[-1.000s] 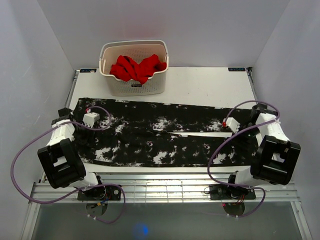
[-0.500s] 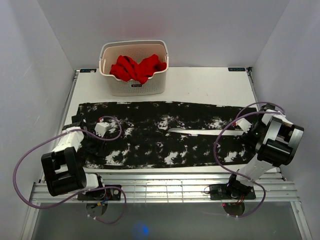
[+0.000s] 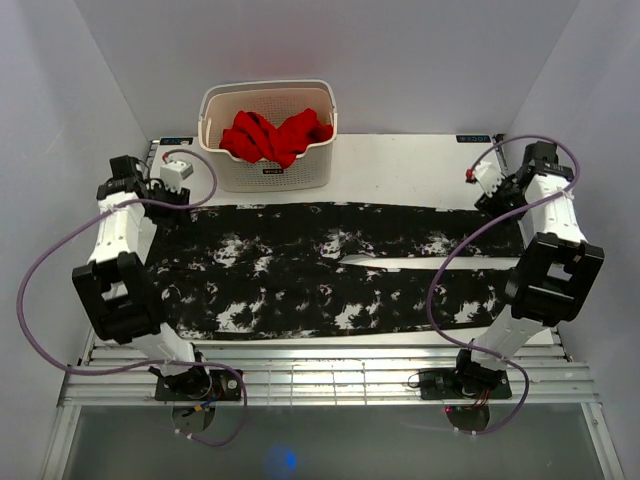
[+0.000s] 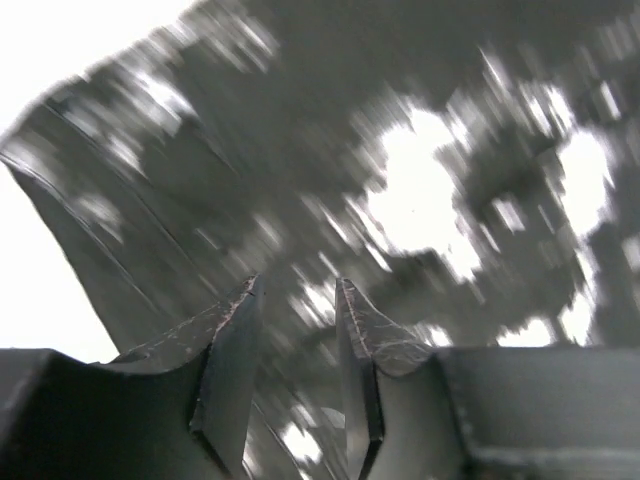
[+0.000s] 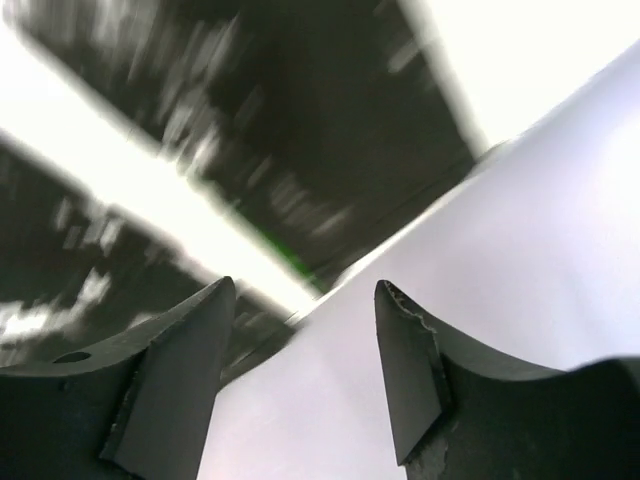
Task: Fold and stack the trousers
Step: Flatten the trousers out
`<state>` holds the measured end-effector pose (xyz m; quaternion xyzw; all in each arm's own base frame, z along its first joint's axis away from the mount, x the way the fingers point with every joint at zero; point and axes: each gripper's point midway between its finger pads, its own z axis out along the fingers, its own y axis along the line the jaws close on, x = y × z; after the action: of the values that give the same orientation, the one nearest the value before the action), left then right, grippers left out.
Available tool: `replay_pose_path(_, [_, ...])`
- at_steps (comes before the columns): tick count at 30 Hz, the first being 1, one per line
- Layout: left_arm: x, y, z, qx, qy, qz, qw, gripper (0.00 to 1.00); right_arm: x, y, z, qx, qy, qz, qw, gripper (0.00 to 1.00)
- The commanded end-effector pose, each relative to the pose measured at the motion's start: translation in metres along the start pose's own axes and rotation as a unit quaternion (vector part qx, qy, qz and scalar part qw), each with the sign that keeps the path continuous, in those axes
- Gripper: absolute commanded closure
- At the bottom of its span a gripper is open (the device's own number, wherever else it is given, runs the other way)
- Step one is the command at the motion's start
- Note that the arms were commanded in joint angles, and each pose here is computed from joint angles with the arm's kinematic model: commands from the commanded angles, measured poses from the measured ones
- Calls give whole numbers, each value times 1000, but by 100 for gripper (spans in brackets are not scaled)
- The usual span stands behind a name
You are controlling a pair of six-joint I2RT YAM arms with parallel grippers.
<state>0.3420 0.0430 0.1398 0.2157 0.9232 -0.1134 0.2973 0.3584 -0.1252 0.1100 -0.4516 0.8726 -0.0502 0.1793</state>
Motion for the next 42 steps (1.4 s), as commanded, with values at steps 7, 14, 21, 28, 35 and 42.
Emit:
replay_pose_path(7, [-95, 112, 42, 14, -82, -37, 996, 50, -71, -69, 40, 15, -40, -2, 999, 27])
replay_pose_path(14, [-89, 155, 68, 28, -70, 46, 996, 44, -42, -91, 78, -2, -13, -73, 997, 7])
replay_pose_path(21, [-33, 159, 87, 66, -17, 105, 992, 44, -32, -83, 95, -45, -30, -111, 992, 2])
replay_pose_path(28, [7, 163, 111, 89, 8, 66, 994, 43, -18, -70, 125, -80, -15, -129, 988, 5])
replay_pose_path(35, [9, 159, 119, 99, -7, 63, 993, 43, -7, -50, 150, -124, -5, -116, 985, 37])
replay_pose_path(42, [2, 151, 117, 116, -37, 76, 990, 44, 5, -28, 147, -149, 11, -127, 981, 92])
